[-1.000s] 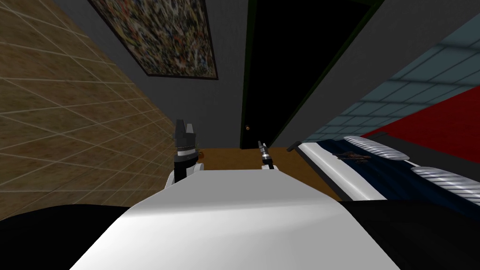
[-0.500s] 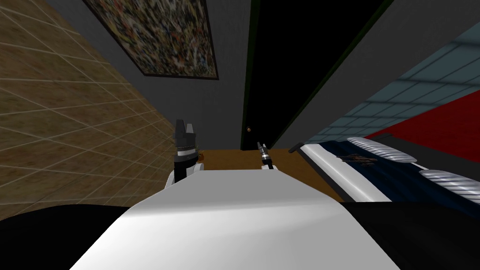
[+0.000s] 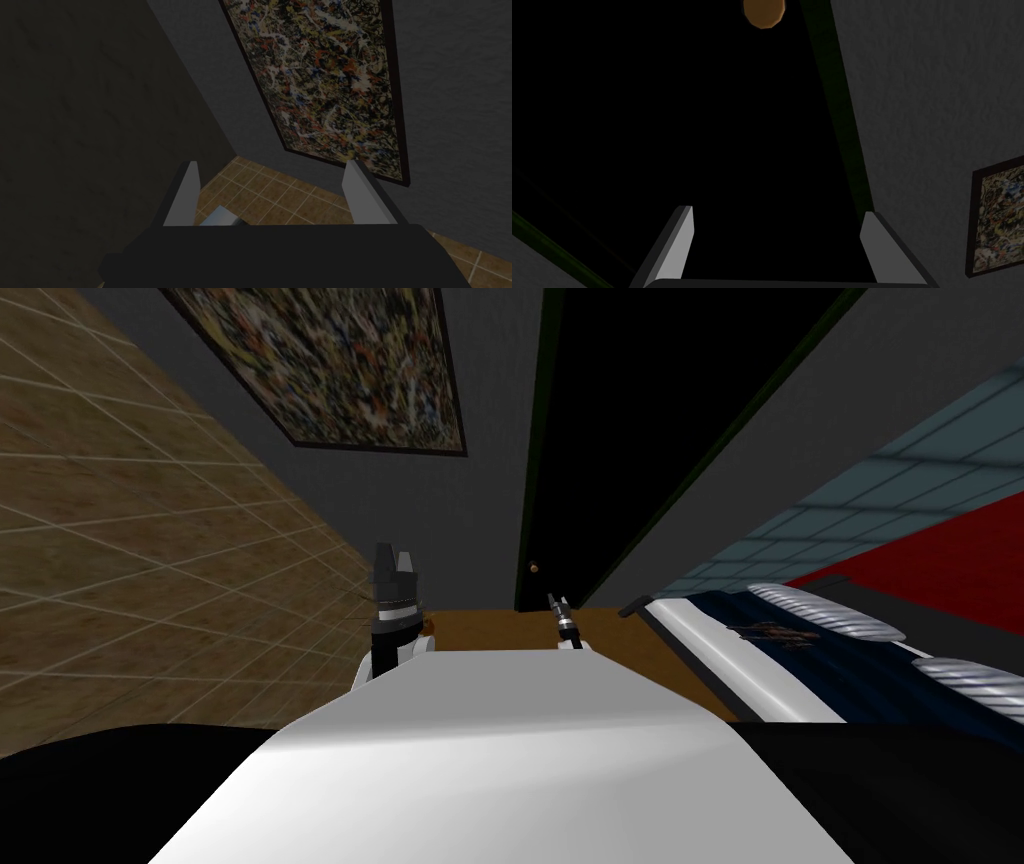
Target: Pull the door open
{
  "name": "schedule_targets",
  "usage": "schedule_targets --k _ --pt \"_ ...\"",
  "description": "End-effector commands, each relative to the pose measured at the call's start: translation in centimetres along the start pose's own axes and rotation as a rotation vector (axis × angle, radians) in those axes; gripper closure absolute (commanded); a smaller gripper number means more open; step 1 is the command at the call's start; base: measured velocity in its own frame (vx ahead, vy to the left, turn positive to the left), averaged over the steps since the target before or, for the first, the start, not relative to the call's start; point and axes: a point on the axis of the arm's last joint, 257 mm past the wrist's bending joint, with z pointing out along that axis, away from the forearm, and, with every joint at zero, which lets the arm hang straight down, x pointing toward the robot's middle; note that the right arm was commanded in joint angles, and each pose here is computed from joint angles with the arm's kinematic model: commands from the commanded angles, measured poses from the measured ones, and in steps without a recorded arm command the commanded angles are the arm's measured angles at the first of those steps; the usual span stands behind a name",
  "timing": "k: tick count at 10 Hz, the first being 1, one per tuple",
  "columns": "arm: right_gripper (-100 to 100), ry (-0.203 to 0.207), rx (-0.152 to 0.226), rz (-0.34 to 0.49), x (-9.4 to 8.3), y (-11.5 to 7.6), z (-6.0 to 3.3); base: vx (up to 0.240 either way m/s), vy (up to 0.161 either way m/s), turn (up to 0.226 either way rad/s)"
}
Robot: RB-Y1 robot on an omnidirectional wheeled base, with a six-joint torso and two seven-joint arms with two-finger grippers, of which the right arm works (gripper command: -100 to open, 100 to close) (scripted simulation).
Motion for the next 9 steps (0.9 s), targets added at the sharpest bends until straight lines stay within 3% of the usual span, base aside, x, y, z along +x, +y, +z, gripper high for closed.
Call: schedule_targets --k 1,9 --pt "-100 0.01 0.004 -0.034 0.5 -0.4 -0.05 0.083 0.039 0.003" --pt "-100 0.056 0.019 -0.179 3.0 -2.3 -0.33 0.1 0.036 -0.001"
